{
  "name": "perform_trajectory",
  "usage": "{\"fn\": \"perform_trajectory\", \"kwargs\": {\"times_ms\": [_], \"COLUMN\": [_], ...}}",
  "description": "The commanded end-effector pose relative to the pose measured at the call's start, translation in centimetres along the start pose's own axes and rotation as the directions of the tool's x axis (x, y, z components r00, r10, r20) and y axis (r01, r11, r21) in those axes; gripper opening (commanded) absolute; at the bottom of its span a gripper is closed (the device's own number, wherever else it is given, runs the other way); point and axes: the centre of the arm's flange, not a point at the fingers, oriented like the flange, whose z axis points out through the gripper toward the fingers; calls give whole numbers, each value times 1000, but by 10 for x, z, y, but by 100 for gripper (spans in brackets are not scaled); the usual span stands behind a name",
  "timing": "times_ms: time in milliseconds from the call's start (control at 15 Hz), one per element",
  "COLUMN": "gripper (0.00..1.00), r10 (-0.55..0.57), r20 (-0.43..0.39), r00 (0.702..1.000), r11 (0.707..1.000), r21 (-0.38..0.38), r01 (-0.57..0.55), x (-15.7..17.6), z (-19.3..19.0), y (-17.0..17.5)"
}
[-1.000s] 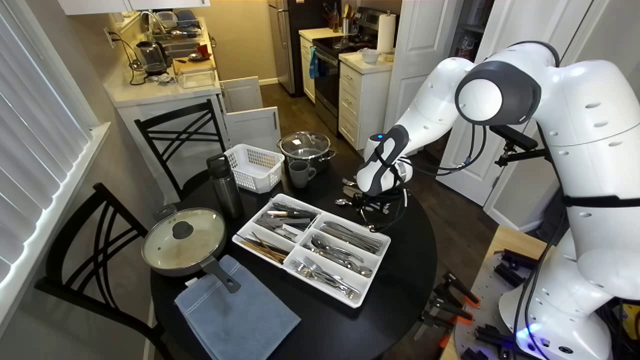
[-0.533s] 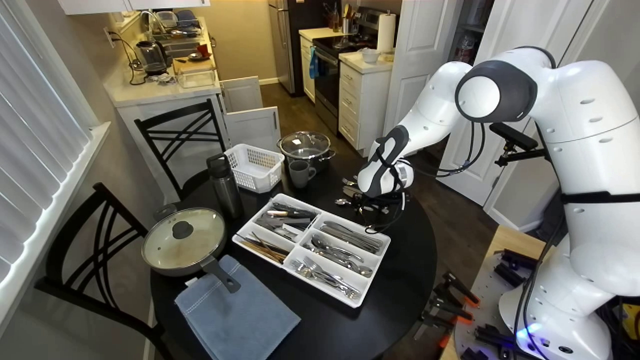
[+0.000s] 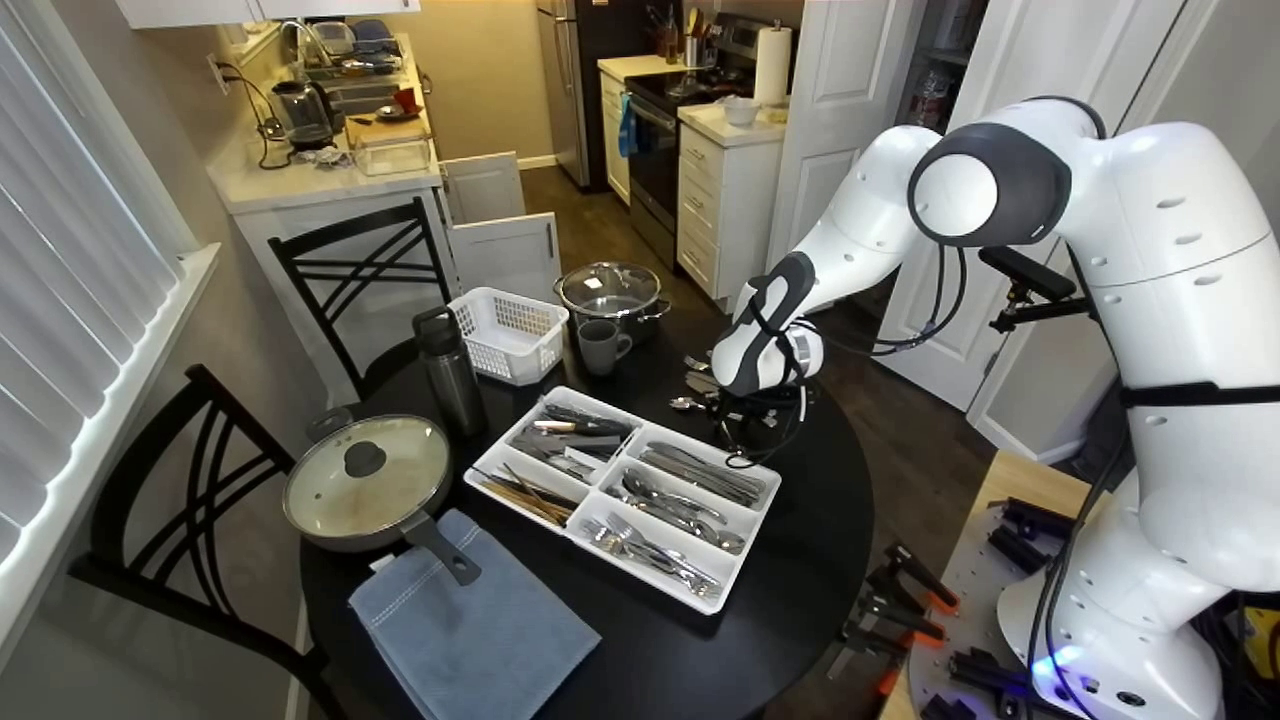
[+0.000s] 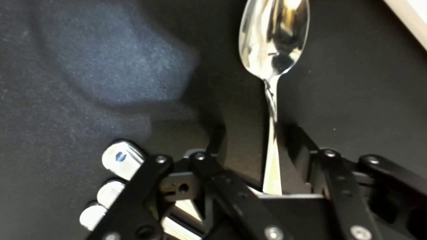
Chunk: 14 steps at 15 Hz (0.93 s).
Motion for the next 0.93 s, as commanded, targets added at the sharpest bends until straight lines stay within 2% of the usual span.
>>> {"fn": "perform_trajectory", "kwargs": {"times_ms": [0, 200, 267, 600, 867], "gripper": [21, 3, 1, 3, 0], "r10": [-14, -21, -27, -64, -161], "r20": [-1, 4, 5, -13, -74], "r00": [1000, 1000, 1000, 998, 984], "r11": [1000, 999, 999, 997, 984], "r21": [20, 27, 28, 47, 60], "r01": [14, 21, 27, 65, 166], "x": [-1, -1, -2, -2, 2], "z": [2, 0, -2, -17, -44], "y": [0, -6, -8, -22, -37]}}
